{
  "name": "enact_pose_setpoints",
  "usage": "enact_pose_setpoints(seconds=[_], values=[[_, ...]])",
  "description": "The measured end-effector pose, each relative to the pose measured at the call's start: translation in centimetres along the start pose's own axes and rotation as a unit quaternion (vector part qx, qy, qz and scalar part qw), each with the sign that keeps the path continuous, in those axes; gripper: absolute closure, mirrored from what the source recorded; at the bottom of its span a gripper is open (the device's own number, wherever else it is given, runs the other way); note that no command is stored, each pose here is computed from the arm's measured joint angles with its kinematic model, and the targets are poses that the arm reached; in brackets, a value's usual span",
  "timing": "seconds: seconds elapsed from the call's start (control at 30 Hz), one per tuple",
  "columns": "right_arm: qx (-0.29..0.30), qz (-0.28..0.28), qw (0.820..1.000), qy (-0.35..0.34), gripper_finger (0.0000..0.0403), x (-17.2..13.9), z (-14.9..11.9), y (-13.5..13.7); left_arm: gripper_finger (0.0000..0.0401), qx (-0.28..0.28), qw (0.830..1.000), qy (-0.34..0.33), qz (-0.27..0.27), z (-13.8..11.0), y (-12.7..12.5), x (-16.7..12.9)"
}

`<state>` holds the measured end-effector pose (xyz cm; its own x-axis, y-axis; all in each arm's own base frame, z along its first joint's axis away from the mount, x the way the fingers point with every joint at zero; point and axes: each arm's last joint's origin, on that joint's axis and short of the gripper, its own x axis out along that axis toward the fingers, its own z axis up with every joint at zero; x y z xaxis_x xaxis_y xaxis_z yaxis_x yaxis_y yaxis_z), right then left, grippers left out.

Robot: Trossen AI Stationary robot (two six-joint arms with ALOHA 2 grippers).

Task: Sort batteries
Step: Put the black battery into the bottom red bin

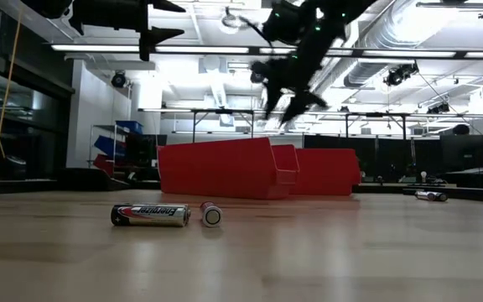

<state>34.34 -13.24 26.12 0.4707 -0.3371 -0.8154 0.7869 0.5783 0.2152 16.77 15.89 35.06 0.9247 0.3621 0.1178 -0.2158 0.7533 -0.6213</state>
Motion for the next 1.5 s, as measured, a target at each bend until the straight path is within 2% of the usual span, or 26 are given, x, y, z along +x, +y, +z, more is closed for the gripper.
enact_pose_setpoints(seconds=[0.07,0.17,0.27,0.43,0.53,0.67,0.83,1.1,1.17,1.27,1.37,1.5], values=[[0.016,-0.071,0.997,0.007,0.0229,-1.3,0.5,-2.2,0.0192,0.000,1.000,0.000,0.000,0.0,0.0,0.0],[0.034,-0.178,0.983,0.030,0.0228,-3.4,0.3,-5.5,0.0192,0.000,1.000,0.000,0.000,0.0,0.0,0.0],[0.082,-0.239,0.967,0.028,0.0227,-4.7,-0.6,-9.0,0.0192,0.000,1.000,0.000,0.000,0.0,0.0,0.0],[0.193,-0.282,0.939,0.035,0.0227,-4.4,-4.1,-14.6,0.0192,0.001,1.000,0.000,0.000,0.0,0.0,0.0],[0.248,-0.305,0.919,0.032,0.0227,-3.5,-5.6,-16.8,0.0192,0.001,1.000,-0.001,-0.001,0.0,0.0,0.0],[0.297,-0.347,0.890,-0.007,0.0226,-2.1,-6.5,-19.2,0.0192,0.000,1.000,-0.001,-0.001,0.0,0.0,0.0],[0.362,-0.370,0.855,-0.032,0.0226,-0.7,-6.8,-22.3,0.0192,-0.008,1.000,-0.001,-0.001,0.0,0.0,0.0],[0.417,-0.399,0.814,-0.067,0.0226,1.0,-6.4,-22.8,0.0192,-0.012,1.000,-0.001,-0.001,0.0,0.0,0.0],[0.472,-0.403,0.779,-0.083,0.0226,1.5,-6.6,-23.2,0.0192,-0.012,1.000,-0.001,-0.001,0.0,0.0,0.0],[0.584,-0.409,0.692,-0.111,0.0226,2.1,-7.2,-23.9,0.0192,-0.013,1.000,-0.001,-0.001,0.0,0.0,0.0],[0.625,-0.427,0.637,-0.144,0.0226,2.4,-7.5,-24.3,0.0192,-0.013,1.000,-0.001,-0.001,0.0,0.0,0.0],[0.697,-0.411,0.554,-0.194,0.0226,2.6,-7.6,-24.2,0.0192,-0.013,1.000,-0.001,0.000,0.0,0.0,0.0]])
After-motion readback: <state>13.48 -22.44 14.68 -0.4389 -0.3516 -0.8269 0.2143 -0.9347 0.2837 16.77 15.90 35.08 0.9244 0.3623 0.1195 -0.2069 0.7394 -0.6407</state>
